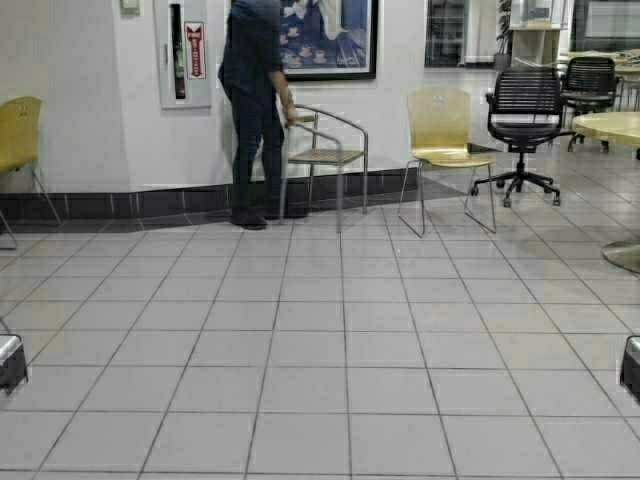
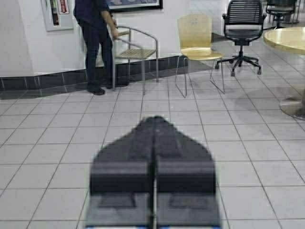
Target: Push the chairs under the table
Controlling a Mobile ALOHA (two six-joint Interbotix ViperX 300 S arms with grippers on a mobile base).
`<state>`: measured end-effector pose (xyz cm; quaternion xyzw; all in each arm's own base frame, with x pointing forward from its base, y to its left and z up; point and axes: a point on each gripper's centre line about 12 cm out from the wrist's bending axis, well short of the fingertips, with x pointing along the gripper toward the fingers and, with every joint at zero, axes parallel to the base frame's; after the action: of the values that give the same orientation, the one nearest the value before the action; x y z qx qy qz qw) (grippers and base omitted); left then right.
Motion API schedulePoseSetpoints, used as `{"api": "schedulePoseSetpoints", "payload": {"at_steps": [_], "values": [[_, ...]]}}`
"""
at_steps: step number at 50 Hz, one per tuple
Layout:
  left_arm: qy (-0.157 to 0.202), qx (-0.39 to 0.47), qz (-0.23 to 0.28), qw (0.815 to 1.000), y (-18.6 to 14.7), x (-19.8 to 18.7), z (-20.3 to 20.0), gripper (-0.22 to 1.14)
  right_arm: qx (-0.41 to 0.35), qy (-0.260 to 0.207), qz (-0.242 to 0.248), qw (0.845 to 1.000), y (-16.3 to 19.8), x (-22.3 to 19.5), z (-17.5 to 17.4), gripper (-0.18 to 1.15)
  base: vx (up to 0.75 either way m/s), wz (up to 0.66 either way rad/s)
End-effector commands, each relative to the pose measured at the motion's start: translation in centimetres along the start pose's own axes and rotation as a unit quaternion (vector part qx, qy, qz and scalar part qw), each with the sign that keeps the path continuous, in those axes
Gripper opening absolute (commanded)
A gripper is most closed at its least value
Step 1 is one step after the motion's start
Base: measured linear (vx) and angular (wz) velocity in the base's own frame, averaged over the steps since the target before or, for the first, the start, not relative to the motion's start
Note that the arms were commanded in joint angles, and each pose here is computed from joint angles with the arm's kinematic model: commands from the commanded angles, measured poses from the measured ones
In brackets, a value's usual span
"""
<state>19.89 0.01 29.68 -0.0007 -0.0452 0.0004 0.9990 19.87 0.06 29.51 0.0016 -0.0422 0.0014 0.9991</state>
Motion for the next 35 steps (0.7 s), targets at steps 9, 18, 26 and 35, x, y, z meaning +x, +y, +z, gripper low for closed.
{"api": "schedulePoseSetpoints", "payload": {"at_steps": [9, 18, 26, 35], "values": [[0.01, -0.013, -0.004, 1.0, -0.1, -0.5, 0.1, 0.04, 0.007, 0.025, 0.002, 1.0, 0.1, 0.2, 0.0, 0.06, 0.02, -0.05], [0.01, -0.014, -0.004, 1.0, -0.1, -0.5, 0.1, 0.02, 0.007, 0.031, 0.002, 0.999, 0.1, 0.5, -0.2, 0.06, 0.04, -0.07], [0.01, -0.011, -0.004, 1.0, -0.2, -0.6, 0.1, 0.02, 0.008, 0.056, 0.002, 0.998, 0.1, 1.3, -0.9, 0.06, 0.09, -0.12], [0.013, -0.013, -0.004, 1.0, -0.2, -0.5, 0.0, 0.02, 0.007, 0.058, 0.002, 0.998, 0.1, 1.4, -0.8, 0.06, 0.13, -0.06]]}}
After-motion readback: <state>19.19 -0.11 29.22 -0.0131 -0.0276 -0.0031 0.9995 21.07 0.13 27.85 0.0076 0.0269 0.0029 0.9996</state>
